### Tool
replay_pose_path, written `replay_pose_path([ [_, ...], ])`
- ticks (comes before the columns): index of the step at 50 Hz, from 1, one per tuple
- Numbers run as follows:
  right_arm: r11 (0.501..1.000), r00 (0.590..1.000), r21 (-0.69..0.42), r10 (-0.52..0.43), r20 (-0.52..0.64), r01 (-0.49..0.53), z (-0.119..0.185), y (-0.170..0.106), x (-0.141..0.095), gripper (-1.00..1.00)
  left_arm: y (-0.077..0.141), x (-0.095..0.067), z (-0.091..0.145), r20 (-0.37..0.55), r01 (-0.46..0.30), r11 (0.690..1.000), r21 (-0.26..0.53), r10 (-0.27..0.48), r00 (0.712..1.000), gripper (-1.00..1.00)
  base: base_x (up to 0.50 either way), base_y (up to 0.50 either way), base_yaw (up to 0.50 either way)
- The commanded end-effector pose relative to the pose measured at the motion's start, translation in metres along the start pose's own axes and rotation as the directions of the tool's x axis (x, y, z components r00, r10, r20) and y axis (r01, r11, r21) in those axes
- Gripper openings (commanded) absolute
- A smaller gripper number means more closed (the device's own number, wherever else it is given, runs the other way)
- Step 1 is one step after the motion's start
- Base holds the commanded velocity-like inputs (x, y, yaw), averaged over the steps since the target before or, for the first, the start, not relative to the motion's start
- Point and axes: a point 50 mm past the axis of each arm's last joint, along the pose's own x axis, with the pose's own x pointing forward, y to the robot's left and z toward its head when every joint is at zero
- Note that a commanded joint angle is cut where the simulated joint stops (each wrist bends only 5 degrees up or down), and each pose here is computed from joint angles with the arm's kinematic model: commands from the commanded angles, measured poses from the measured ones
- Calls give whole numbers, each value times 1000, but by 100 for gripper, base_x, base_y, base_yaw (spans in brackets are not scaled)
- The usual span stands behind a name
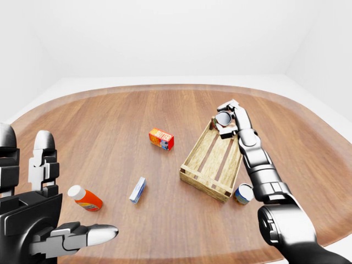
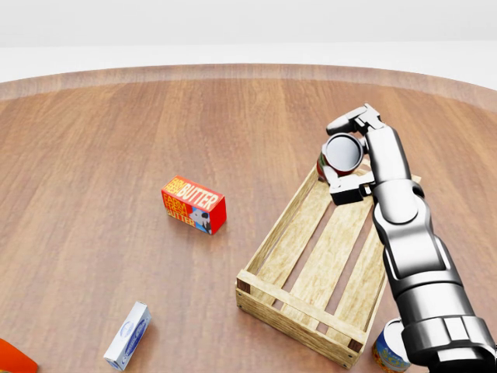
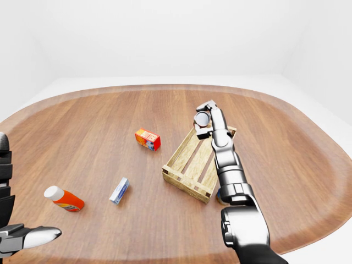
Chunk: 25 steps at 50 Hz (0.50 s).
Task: Pick up the tomato sauce, and put it in the wooden tray.
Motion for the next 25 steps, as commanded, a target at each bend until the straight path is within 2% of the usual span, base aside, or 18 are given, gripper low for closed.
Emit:
replay_pose_path([
  [1,1000,985,-13,-6,-172,4,-27,1,9,-100,1,0,0,4,-1,1000,1,1,1000,100,0,0,0],
  [25,999,955,-39,17,-298,-30,-42,12,11,-100,2,1,1,9,-5,1000,1,5,1000,100,0,0,0],
])
